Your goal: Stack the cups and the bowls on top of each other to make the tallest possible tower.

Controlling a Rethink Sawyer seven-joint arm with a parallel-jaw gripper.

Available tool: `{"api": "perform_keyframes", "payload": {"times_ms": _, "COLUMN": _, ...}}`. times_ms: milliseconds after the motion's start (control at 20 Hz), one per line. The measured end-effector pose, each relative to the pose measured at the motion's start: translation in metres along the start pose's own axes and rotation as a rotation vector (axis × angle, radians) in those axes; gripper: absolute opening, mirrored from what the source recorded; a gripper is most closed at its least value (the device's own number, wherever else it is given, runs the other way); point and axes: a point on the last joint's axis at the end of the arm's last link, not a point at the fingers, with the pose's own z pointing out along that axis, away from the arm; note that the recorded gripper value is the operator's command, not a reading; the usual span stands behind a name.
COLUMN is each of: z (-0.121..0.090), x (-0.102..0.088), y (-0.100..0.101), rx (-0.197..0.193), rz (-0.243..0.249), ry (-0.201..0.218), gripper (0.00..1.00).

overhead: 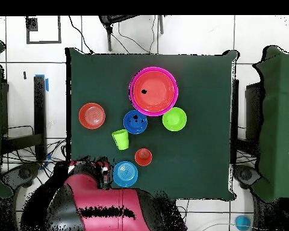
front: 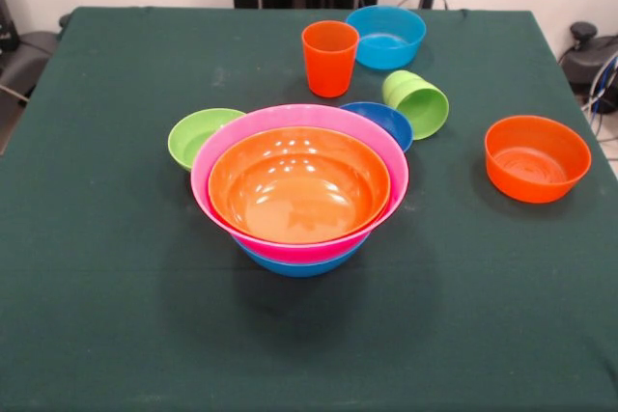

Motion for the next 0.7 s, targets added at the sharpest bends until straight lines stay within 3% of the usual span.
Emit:
{"api": "perform_keyframes", "payload": {"times_ms": 500, "z": 0.002, "x": 0.005, "y": 0.003, "rx": 0.007, "rz": -0.015, "ry": 0.004, "gripper": 1.0}}
{"api": "perform_keyframes", "payload": {"times_ms": 700, "z": 0.018, "x": 0.014, "y": 0.01, "rx": 0.008, "rz": -0.023, "ry": 0.046, "gripper": 1.0}}
